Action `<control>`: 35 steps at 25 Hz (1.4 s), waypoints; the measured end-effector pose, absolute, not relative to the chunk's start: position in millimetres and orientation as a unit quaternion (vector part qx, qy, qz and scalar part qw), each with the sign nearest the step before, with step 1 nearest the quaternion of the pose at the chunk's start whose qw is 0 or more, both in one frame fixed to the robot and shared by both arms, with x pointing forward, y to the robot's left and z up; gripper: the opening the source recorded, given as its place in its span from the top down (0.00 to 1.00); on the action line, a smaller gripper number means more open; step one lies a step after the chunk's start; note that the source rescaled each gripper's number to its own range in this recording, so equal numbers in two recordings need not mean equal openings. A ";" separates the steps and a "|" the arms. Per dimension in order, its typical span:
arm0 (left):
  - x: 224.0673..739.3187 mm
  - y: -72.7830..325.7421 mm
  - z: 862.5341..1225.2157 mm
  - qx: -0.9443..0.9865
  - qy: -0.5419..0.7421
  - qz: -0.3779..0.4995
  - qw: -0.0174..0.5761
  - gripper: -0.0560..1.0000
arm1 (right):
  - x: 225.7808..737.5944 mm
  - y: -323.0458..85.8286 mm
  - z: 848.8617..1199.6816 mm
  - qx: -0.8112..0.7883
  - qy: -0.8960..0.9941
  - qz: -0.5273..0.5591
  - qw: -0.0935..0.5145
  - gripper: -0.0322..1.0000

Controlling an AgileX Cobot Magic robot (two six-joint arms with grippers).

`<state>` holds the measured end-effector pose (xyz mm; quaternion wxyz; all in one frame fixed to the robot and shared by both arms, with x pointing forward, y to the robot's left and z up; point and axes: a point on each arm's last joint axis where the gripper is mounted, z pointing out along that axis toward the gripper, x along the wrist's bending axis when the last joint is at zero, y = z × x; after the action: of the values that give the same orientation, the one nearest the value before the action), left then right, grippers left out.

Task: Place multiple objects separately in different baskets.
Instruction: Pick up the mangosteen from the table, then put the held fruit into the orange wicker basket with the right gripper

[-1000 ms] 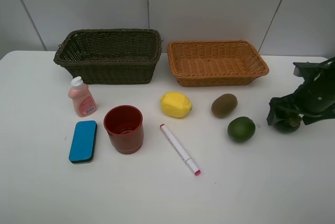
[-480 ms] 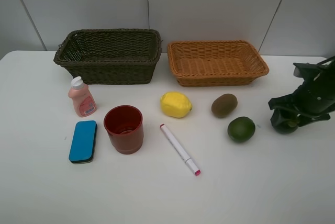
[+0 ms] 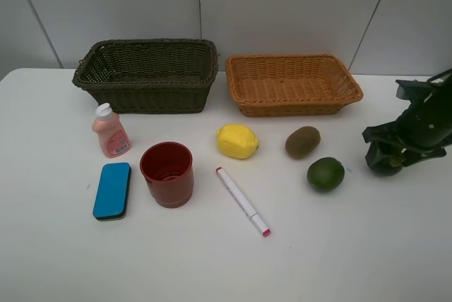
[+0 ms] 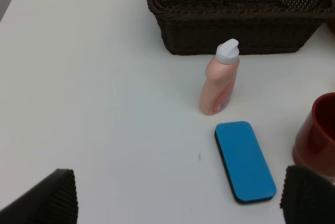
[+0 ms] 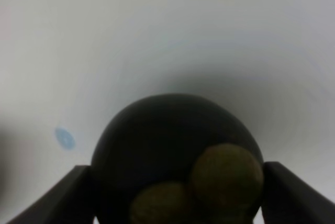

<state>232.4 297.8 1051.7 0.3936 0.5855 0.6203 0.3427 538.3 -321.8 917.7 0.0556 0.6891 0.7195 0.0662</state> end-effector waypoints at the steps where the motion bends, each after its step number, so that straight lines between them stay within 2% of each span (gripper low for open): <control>1: 232.4 297.8 1051.7 0.586 0.620 0.343 0.394 0.00 | 542.5 -322.0 922.7 0.689 0.719 0.068 0.056 0.36; 10: 232.4 297.8 1051.7 0.586 0.620 0.343 0.394 0.00 | 578.0 -315.1 1001.1 0.673 0.727 0.105 0.087 0.36; 15: 232.4 297.8 1051.7 0.586 0.620 0.343 0.394 0.00 | 599.1 -295.1 1044.0 0.643 0.740 0.149 0.131 0.36; 19: 232.4 297.8 1051.7 0.586 0.620 0.343 0.394 0.00 | 612.7 -282.1 1065.2 0.623 0.743 0.183 0.163 0.36; 22: 232.4 297.8 1051.7 0.586 0.620 0.343 0.394 0.00 | 627.6 -275.0 1068.0 0.613 0.744 0.197 0.176 0.36; 26: 232.4 297.8 1051.7 0.586 0.620 0.343 0.394 0.00 | 651.9 -269.1 1054.3 0.609 0.747 0.198 0.176 0.36; 35: 232.4 297.8 1051.7 0.586 0.620 0.343 0.394 0.00 | 687.6 -267.3 980.5 0.618 0.753 0.169 0.148 0.36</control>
<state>232.4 297.8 1051.7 0.3936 0.5855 0.6203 0.3427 687.6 -267.3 980.5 0.1476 0.6179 0.7534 0.1694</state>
